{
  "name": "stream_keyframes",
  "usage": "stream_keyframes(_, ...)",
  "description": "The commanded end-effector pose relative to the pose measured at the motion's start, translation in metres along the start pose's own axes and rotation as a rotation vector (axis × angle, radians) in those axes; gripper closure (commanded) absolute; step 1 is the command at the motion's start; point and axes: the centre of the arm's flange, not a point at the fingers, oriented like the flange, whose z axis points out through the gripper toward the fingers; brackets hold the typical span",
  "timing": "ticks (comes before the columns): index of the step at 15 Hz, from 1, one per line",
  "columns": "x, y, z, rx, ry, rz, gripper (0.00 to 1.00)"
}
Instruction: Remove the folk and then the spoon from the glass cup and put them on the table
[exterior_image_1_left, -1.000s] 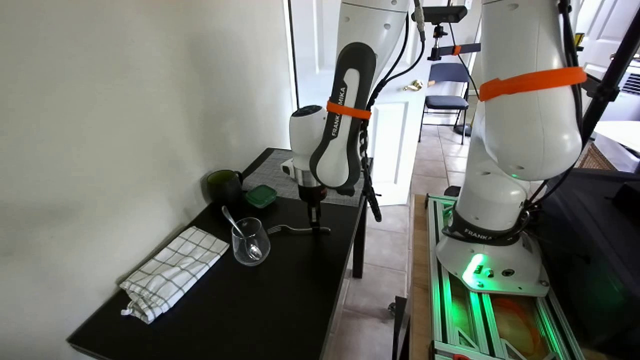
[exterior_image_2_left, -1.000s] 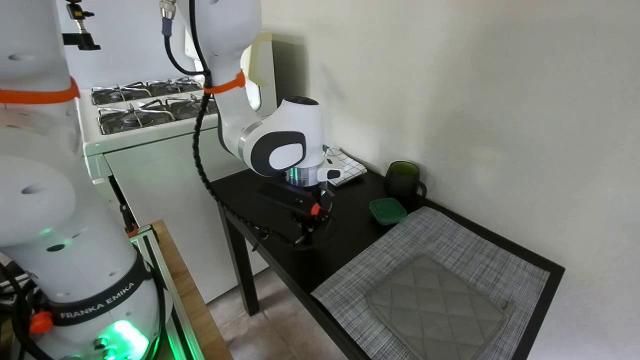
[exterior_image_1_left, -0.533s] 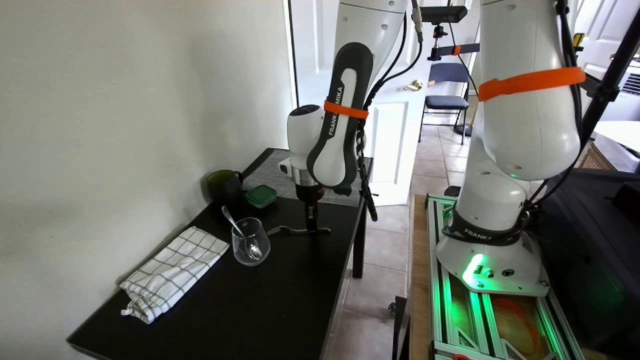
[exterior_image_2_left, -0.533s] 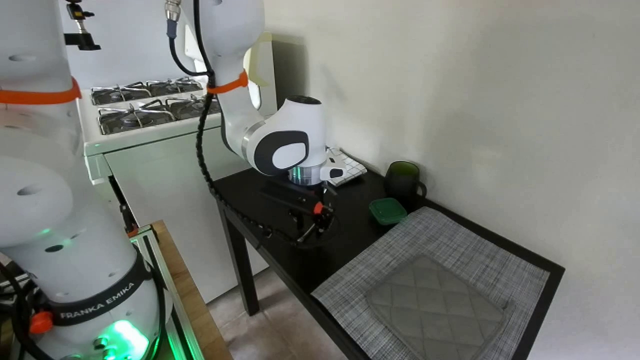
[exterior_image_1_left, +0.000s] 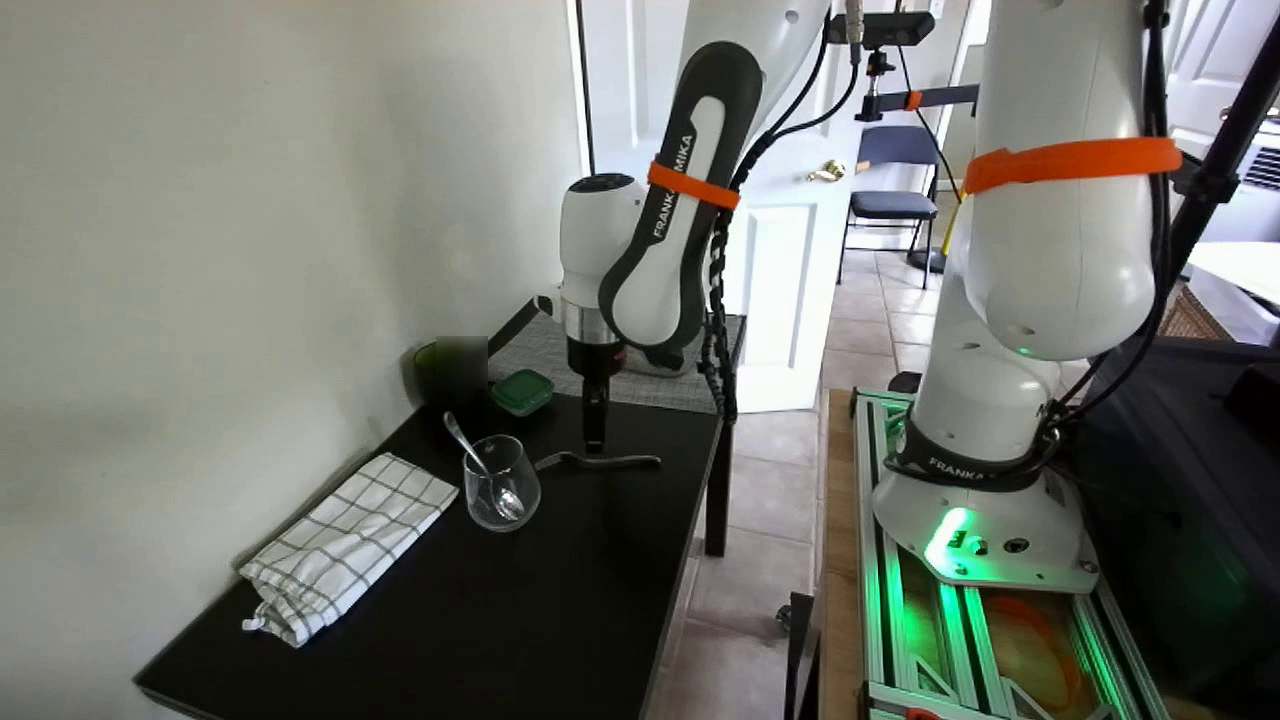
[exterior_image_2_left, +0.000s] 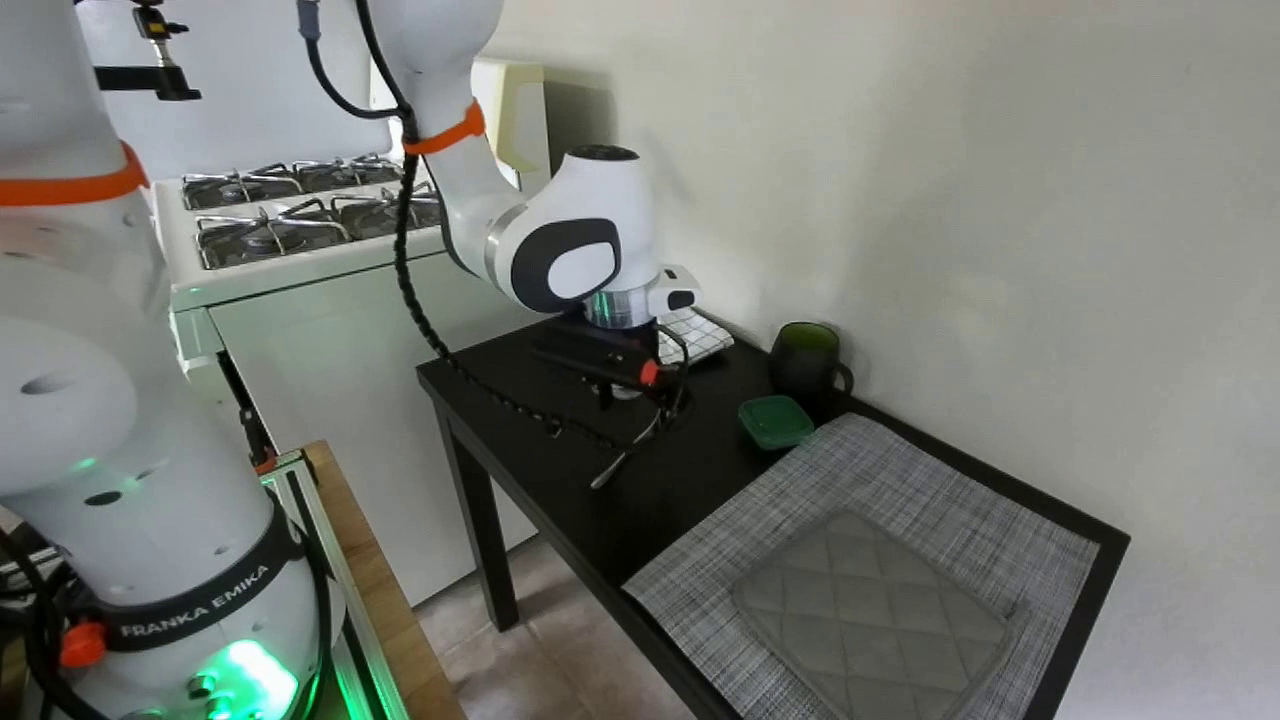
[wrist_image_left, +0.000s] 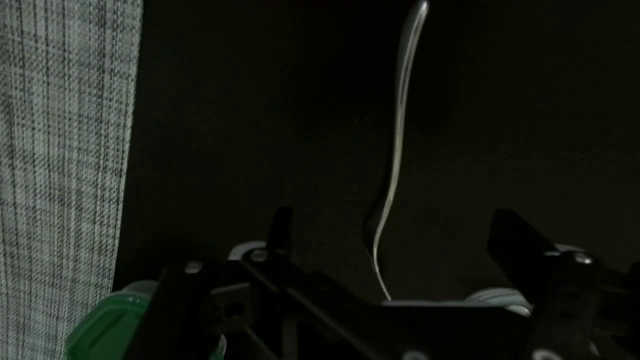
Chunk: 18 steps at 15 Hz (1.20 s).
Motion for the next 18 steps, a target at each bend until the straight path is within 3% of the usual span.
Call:
stream_keyframes(1,0.004,0.0,-0.042,-0.011,0.031,-0.006,0.0)
stream_keyframes(7,0.018,0.0,-0.094,-0.04,0.088,-0.02,0.0)
stream_keyframes(12,0.041,-0.015,-0.12,-0.059,0.171,-0.19,0.0)
stream_keyframes(18,0.072,-0.039,-0.125,-0.039,0.201,-0.426,0.0)
